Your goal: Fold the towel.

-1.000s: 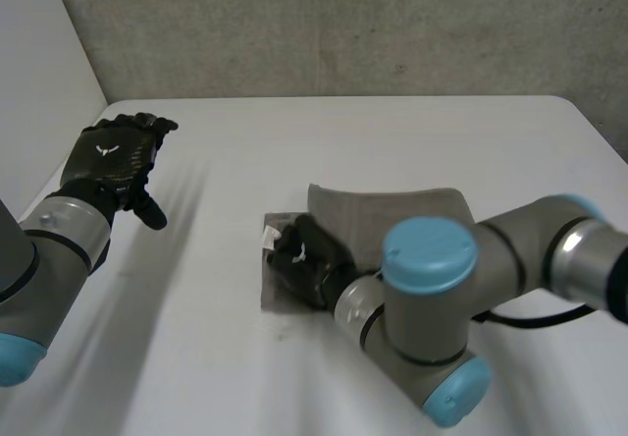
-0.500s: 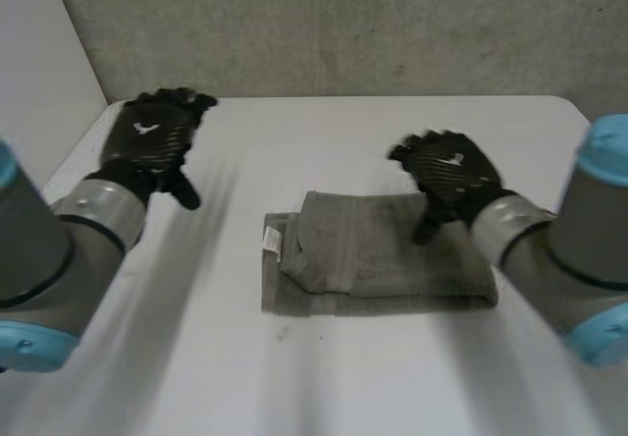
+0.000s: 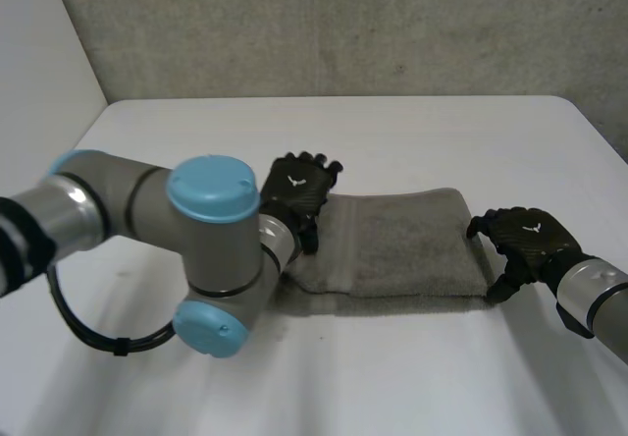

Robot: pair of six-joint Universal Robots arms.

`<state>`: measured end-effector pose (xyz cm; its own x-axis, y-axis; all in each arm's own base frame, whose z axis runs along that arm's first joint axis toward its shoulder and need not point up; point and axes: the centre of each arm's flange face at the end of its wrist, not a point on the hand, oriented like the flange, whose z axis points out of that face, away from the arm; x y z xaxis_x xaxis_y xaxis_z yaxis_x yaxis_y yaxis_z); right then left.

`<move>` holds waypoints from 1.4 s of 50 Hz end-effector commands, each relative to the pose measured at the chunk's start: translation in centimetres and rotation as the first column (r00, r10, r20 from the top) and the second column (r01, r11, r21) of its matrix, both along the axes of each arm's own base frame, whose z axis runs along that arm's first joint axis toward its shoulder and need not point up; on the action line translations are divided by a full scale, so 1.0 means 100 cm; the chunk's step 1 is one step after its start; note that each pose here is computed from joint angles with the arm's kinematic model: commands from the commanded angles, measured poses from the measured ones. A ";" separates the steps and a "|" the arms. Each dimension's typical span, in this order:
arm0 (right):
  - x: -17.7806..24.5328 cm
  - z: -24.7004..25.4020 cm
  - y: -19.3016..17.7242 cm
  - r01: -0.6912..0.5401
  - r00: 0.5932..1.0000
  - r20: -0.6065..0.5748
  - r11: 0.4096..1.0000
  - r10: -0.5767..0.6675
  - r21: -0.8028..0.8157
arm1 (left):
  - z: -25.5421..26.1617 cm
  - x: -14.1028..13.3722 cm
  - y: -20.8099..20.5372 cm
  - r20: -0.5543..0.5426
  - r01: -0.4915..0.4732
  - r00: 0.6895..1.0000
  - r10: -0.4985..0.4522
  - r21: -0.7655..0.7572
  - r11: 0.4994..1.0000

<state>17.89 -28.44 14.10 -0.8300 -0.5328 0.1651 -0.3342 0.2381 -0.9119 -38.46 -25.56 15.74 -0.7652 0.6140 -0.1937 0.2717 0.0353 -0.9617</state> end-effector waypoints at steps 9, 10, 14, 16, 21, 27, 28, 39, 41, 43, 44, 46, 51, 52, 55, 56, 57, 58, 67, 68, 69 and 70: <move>0.004 -0.018 0.002 -0.016 1.000 -0.008 1.000 0.016 0.008 | -0.052 0.004 -0.001 0.141 -0.104 0.986 0.090 0.093 0.990; 0.004 -0.018 0.002 -0.016 1.000 -0.008 1.000 0.016 0.008 | -0.053 0.006 0.001 0.148 -0.105 0.985 0.090 0.097 0.990; 0.004 -0.017 0.000 -0.010 1.000 -0.010 1.000 0.010 0.002 | -0.042 0.008 0.004 0.140 -0.103 0.986 0.090 0.088 0.991; 0.003 -0.015 -0.002 -0.005 1.000 -0.012 1.000 0.005 -0.006 | -0.024 0.011 0.007 0.118 -0.103 0.989 0.094 0.069 0.992; 0.007 -0.003 -0.010 -0.004 1.000 -0.026 0.998 0.002 -0.064 | 0.004 0.019 0.016 0.091 -0.106 0.991 0.102 0.043 0.993; 0.049 0.037 -0.010 -0.106 0.994 -0.062 0.968 0.095 -0.227 | 0.027 0.034 0.025 0.070 -0.121 0.990 0.119 0.025 0.992; 0.064 0.046 -0.005 -0.144 0.989 -0.061 0.957 0.133 -0.252 | 0.036 0.040 0.027 0.062 -0.134 0.989 0.133 0.016 0.991; 0.184 0.037 0.079 -0.512 0.856 -0.064 0.823 0.514 -0.244 | 0.081 0.098 0.020 -0.028 -0.274 0.962 0.273 -0.062 0.960; 0.195 0.024 0.093 -0.555 0.829 -0.066 0.804 0.555 -0.214 | 0.082 0.104 0.020 -0.037 -0.287 0.958 0.285 -0.070 0.955; 0.201 0.010 0.104 -0.584 0.810 -0.071 0.791 0.581 -0.181 | 0.082 0.112 0.018 -0.050 -0.308 0.951 0.305 -0.080 0.948; 0.205 -0.001 0.113 -0.606 0.795 -0.074 0.781 0.603 -0.153 | 0.082 0.112 0.018 -0.050 -0.308 0.951 0.305 -0.080 0.948; 0.209 -0.010 0.118 -0.620 0.784 -0.078 0.773 0.616 -0.135 | 0.079 0.115 0.016 -0.049 -0.317 0.948 0.313 -0.079 0.945; 0.210 -0.007 0.117 -0.613 0.790 -0.094 0.775 0.606 -0.152 | 0.079 0.117 0.012 -0.054 -0.324 0.946 0.320 -0.083 0.942; 0.209 0.001 0.113 -0.595 0.803 -0.094 0.784 0.589 -0.174 | 0.079 0.117 0.012 -0.054 -0.324 0.946 0.320 -0.083 0.942; 0.189 0.037 0.091 -0.464 0.885 -0.080 0.852 0.459 -0.242 | 0.081 0.115 0.010 -0.060 -0.324 0.946 0.320 -0.088 0.942; 0.167 0.049 0.071 -0.356 0.934 -0.059 0.900 0.353 -0.252 | 0.081 0.115 0.010 -0.060 -0.324 0.946 0.320 -0.088 0.942; 0.167 0.049 0.071 -0.355 0.934 -0.059 0.900 0.352 -0.252 | 0.082 0.114 0.010 -0.063 -0.322 0.946 0.317 -0.091 0.942; 0.142 0.054 0.051 -0.243 0.970 -0.031 0.939 0.243 -0.244 | 0.082 0.114 0.010 -0.063 -0.322 0.946 0.317 -0.091 0.942; 0.051 0.017 0.026 -0.072 0.997 0.009 0.997 0.072 -0.041 | 0.074 0.111 0.018 -0.054 -0.296 0.955 0.292 -0.075 0.952; 0.037 0.009 0.023 -0.061 0.998 0.013 0.998 0.061 -0.010 | 0.071 0.112 0.019 -0.049 -0.290 0.957 0.287 -0.070 0.955; 0.037 0.009 0.022 -0.061 0.998 0.013 0.998 0.061 -0.010 | 0.071 0.112 0.019 -0.049 -0.290 0.957 0.287 -0.070 0.955; 0.028 0.004 0.021 -0.057 0.998 0.007 0.998 0.057 0.004 | 0.070 0.112 0.020 -0.047 -0.285 0.958 0.283 -0.067 0.956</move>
